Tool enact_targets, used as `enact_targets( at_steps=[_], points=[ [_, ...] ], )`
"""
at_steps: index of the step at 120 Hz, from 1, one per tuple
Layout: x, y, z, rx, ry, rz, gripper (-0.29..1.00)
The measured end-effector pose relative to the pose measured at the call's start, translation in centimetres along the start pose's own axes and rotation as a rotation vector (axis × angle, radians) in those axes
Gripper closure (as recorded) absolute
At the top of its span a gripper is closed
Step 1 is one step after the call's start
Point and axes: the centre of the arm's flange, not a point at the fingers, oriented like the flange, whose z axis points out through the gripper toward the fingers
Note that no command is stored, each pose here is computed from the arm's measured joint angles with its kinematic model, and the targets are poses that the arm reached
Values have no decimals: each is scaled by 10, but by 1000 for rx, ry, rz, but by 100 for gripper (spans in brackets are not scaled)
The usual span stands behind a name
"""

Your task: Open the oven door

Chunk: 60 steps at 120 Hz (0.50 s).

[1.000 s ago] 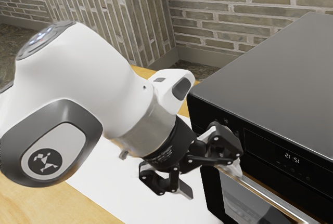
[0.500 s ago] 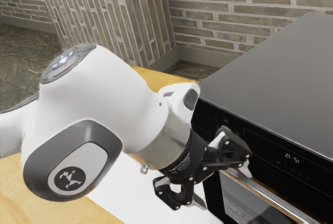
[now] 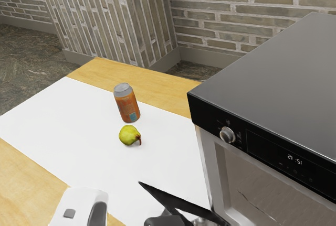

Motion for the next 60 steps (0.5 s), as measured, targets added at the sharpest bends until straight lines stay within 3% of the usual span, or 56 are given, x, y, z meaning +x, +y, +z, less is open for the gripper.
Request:
enact_targets(
  at_steps=[6, 14, 20, 25, 30, 33, 37, 41, 47, 60],
  points=[
    [-21, -16, -16, -74, 93, 25, 0],
    [-38, -27, -24, -104, 122, 45, 0],
    [-32, 2, -45, -57, 22, 38, 0],
    [9, 77, -99, -9, -107, 91, 1],
    [92, 133, -116, 63, -137, 130, 0],
    [172, 155, -109, 113, -172, 90, 0],
    [263, 157, -78, 207, -202, 23, 0],
    [317, 141, -41, 315, -226, -45, 0],
    [349, 116, -10, 437, -263, -100, 0],
    [366, 77, 18, 604, -316, -150, 0]
  ],
)
